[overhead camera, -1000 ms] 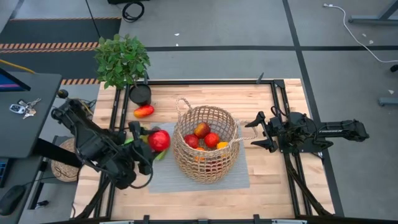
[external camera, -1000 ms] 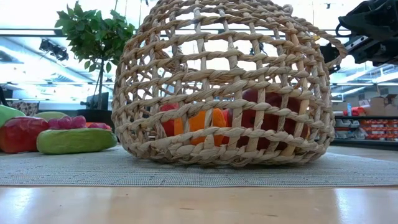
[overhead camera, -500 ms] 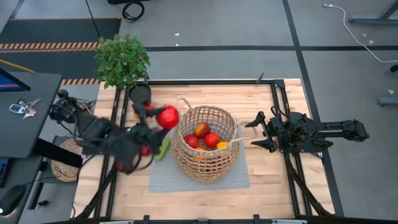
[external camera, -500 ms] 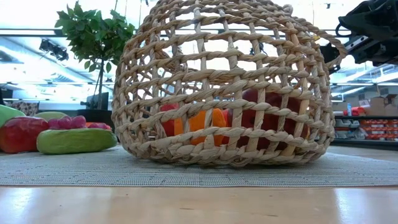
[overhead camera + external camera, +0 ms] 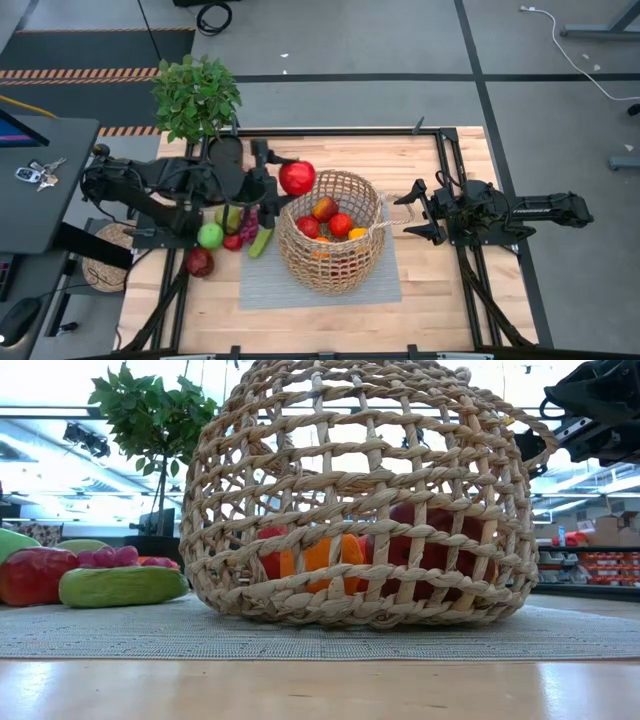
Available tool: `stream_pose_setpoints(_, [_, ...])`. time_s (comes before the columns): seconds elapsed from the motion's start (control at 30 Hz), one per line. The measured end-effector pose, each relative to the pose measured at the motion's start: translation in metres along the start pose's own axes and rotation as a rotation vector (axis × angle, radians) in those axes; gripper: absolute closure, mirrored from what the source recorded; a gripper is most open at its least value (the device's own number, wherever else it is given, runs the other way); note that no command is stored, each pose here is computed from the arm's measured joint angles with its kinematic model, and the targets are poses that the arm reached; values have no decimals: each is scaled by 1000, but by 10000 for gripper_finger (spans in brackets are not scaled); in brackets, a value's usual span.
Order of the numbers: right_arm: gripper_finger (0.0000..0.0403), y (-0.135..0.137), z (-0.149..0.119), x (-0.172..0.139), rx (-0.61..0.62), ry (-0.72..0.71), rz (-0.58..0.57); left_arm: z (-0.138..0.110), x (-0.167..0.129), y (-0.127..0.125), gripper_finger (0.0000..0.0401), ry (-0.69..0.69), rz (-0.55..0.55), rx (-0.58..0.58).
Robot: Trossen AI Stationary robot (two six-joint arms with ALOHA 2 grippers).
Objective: Build produce basket
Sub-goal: Put the red apple into the brown basket
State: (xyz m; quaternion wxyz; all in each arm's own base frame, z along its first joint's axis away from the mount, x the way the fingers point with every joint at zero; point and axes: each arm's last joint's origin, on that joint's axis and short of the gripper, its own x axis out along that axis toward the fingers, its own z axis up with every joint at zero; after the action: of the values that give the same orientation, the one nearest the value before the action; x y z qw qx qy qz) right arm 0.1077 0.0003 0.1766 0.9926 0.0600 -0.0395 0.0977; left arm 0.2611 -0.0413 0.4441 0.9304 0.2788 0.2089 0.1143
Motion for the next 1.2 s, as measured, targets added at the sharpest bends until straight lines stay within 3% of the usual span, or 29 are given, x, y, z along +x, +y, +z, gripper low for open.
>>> stream_pose_setpoints(0.3, [9, 0, 0, 0, 0, 0, 0, -9, 14, 18, 69, -26, -95, -105])
stream_pose_setpoints(0.5, [9, 0, 0, 0, 0, 0, 0, -24, 59, 18, 69, 59, -155, -64])
stream_pose_setpoints(0.8, [9, 0, 0, 0, 0, 0, 0, -36, 122, -1, 69, 75, -175, 479])
stream_pose_setpoints(1.1, [9, 0, 1, 0, -2, -7, 1, -44, 140, -32, 69, 176, -255, 1178])
stream_pose_setpoints(1.2, [9, 0, 1, 0, -2, -9, 1, -47, 142, -38, 69, 203, -284, 1312])
